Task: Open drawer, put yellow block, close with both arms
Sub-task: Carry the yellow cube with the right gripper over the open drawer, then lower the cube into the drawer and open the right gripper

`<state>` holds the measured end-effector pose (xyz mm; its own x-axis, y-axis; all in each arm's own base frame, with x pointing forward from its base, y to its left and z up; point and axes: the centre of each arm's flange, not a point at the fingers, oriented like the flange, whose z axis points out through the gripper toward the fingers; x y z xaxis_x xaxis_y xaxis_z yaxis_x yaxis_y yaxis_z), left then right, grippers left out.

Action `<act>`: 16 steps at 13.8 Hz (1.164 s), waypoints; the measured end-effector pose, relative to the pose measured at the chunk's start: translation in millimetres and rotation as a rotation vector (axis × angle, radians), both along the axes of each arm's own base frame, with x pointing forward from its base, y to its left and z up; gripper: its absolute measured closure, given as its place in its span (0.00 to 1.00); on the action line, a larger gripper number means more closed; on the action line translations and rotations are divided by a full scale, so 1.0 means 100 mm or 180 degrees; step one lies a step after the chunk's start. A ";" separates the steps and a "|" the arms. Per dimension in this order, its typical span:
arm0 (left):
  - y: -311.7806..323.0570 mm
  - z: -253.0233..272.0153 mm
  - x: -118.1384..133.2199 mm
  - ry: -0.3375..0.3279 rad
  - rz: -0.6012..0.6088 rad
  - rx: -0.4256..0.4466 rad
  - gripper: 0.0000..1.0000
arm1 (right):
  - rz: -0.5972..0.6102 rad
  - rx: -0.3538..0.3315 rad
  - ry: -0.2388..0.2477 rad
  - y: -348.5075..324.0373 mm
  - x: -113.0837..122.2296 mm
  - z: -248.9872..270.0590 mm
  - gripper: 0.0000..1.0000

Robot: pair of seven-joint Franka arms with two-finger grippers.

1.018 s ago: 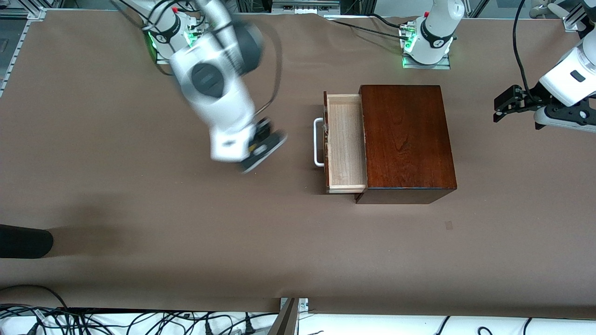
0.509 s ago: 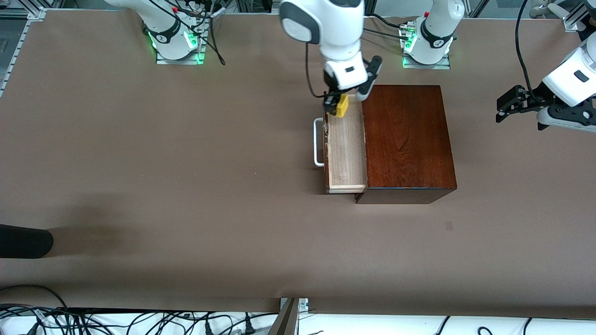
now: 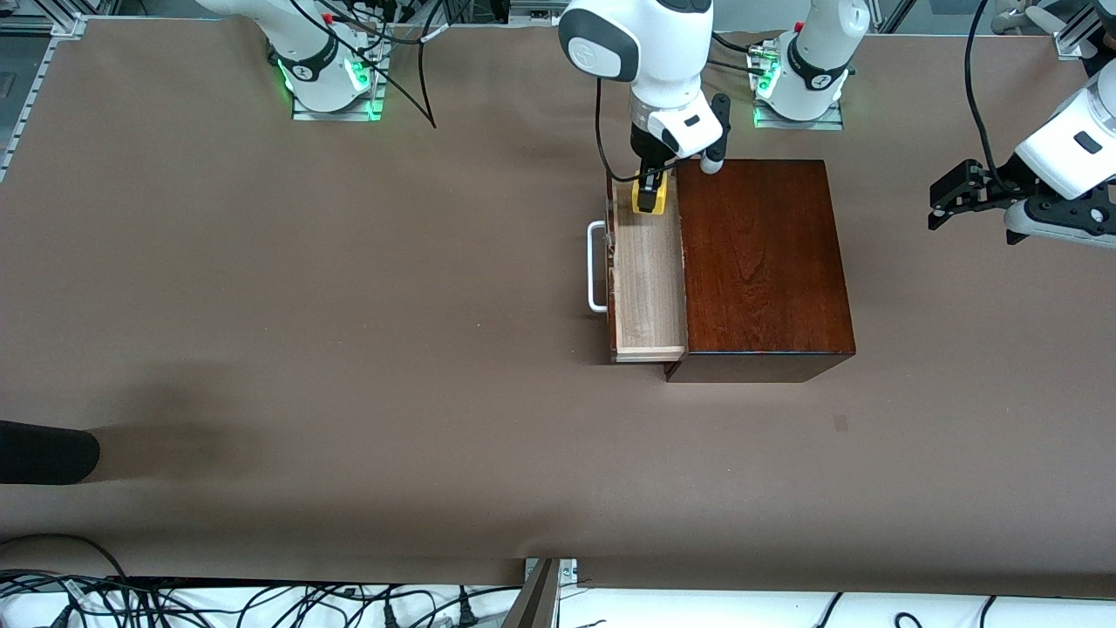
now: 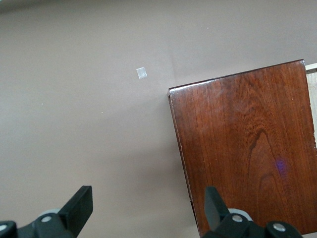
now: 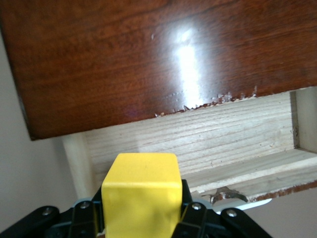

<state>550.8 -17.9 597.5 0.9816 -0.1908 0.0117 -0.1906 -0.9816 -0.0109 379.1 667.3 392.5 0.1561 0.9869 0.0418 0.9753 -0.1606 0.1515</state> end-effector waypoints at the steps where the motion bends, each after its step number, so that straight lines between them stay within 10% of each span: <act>1: 0.00 0.00 0.00 0.0000 -0.0001 0.0000 0.00 | 0.0055 -0.0058 0.0004 0.01 0.00 -0.11 0.44; 16: -0.03 0.00 0.00 0.0000 -0.0022 0.0001 0.00 | 0.0507 -0.0247 -0.0053 -0.02 0.23 -0.76 0.44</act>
<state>550.6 -20.9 597.6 0.9802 -0.1976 0.0118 -0.1974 -0.9803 -0.0111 401.9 665.4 316.4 -0.0026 0.9994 -0.0341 0.9848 0.0085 0.1736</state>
